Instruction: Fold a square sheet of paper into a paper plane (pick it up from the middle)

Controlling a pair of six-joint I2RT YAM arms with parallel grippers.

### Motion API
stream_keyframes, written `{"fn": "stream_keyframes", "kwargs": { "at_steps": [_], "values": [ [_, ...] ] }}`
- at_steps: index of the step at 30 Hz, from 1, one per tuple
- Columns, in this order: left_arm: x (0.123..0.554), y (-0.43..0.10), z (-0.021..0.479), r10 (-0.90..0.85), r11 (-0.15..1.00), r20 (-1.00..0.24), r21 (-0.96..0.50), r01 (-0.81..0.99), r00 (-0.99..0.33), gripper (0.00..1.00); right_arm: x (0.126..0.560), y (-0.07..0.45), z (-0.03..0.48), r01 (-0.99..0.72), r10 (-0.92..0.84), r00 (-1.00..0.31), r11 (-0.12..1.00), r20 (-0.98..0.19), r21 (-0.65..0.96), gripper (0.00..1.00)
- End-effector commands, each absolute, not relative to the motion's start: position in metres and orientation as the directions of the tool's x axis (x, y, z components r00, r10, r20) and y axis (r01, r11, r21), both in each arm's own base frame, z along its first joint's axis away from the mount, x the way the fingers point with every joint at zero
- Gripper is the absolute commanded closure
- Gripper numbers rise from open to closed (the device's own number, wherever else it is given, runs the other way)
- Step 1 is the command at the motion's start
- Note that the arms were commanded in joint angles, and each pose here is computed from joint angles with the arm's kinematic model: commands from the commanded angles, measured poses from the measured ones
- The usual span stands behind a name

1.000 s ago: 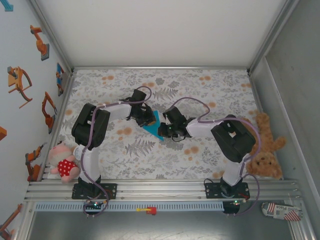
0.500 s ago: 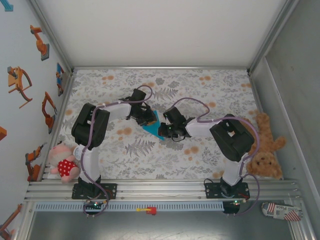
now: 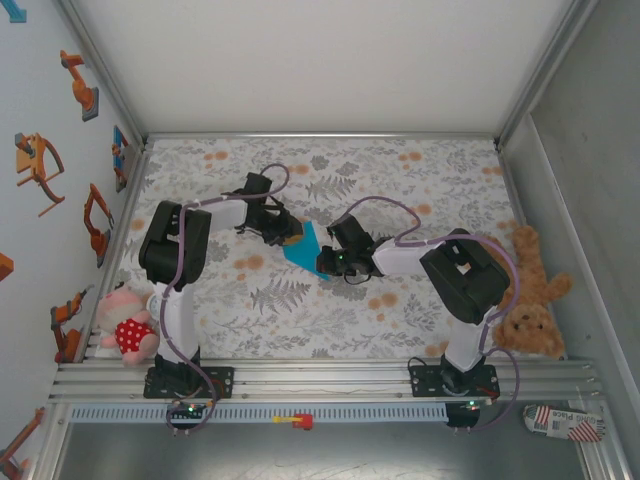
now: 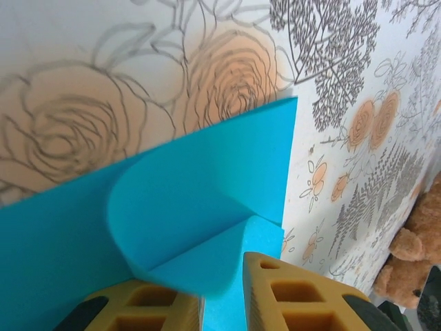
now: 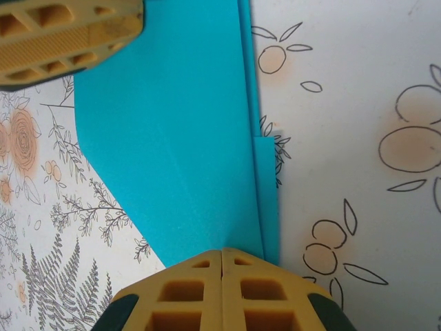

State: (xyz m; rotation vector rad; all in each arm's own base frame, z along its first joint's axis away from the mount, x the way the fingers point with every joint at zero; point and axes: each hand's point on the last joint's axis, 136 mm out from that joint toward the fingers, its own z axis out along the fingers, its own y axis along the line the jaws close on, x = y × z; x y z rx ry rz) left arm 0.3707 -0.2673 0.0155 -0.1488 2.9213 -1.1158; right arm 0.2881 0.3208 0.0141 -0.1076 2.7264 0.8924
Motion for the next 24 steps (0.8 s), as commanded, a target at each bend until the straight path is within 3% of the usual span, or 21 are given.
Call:
{"fn": "stream_keyframes", "kwargs": {
  "at_steps": [1,16,20,24],
  "values": [
    [0.408,-0.216,-0.019,-0.188,0.834,-0.059,-0.537,-0.128,-0.98,0.76,0.235,0.251,-0.056,-0.03,-0.01,-0.998,0.948,-0.063,0.317,1.0],
    [0.448,-0.168,-0.023,-0.336,0.816,-0.071,-0.52,-0.253,-0.939,0.76,0.238,0.255,-0.05,-0.031,-0.004,-0.997,0.941,-0.08,0.336,1.0],
    [0.462,-0.168,0.007,-0.343,0.797,-0.106,-0.558,-0.23,-0.933,0.76,0.254,0.281,-0.027,-0.058,0.009,-0.99,0.89,-0.143,0.453,1.0],
    [0.469,-0.174,0.059,-0.364,0.759,-0.173,-0.625,-0.184,-0.915,0.76,0.285,0.321,0.035,-0.151,0.036,-0.959,0.776,-0.283,0.612,0.99]
  ]
}}
